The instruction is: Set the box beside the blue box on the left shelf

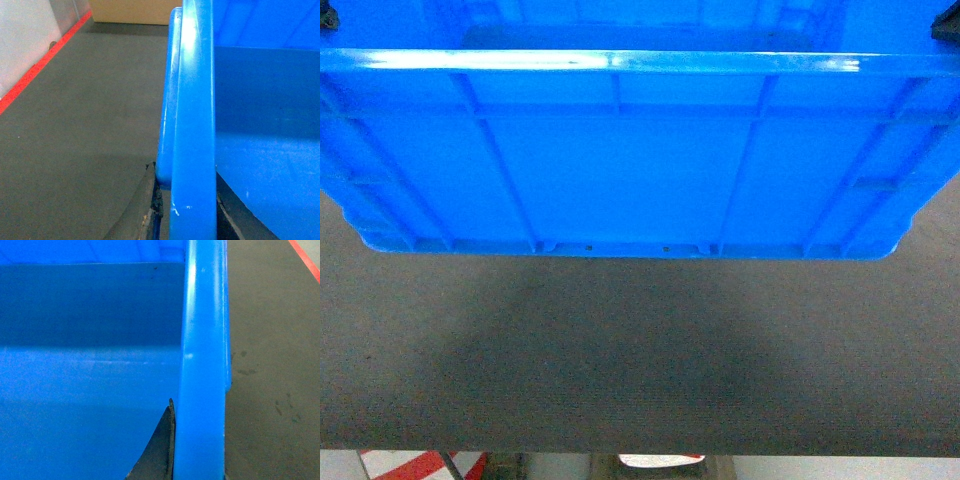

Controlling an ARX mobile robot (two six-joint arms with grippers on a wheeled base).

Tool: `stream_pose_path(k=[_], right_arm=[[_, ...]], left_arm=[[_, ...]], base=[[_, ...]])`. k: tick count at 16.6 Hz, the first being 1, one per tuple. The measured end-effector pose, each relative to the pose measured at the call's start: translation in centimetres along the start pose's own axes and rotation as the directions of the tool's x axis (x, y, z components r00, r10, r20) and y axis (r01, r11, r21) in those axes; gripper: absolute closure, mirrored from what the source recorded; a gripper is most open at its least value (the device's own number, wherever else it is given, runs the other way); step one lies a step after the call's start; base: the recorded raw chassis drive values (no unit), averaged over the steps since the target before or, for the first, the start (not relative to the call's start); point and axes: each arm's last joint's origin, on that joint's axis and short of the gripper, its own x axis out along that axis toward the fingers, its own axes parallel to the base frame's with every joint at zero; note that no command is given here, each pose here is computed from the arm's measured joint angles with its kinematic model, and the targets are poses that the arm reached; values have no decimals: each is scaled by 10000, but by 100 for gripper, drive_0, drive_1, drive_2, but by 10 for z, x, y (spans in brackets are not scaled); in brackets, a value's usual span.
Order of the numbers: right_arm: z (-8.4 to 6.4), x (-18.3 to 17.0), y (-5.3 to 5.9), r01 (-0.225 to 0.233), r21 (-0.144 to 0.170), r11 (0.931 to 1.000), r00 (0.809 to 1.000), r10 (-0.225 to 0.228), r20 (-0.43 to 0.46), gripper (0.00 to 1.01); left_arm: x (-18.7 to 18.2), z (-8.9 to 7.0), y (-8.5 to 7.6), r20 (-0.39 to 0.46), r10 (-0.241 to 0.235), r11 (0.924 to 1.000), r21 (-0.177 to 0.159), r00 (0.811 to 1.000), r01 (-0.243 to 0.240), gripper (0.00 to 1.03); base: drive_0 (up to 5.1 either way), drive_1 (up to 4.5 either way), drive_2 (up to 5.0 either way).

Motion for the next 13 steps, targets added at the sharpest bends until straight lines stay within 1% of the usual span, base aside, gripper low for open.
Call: stream_pose_path(k=[13], right_arm=[[0, 0, 0, 1, 1, 10000, 10000, -1, 19, 94]], left_arm=[[0, 0, -1, 35, -34, 10000, 7, 10000, 34, 87]], base=[[0, 0, 0]])
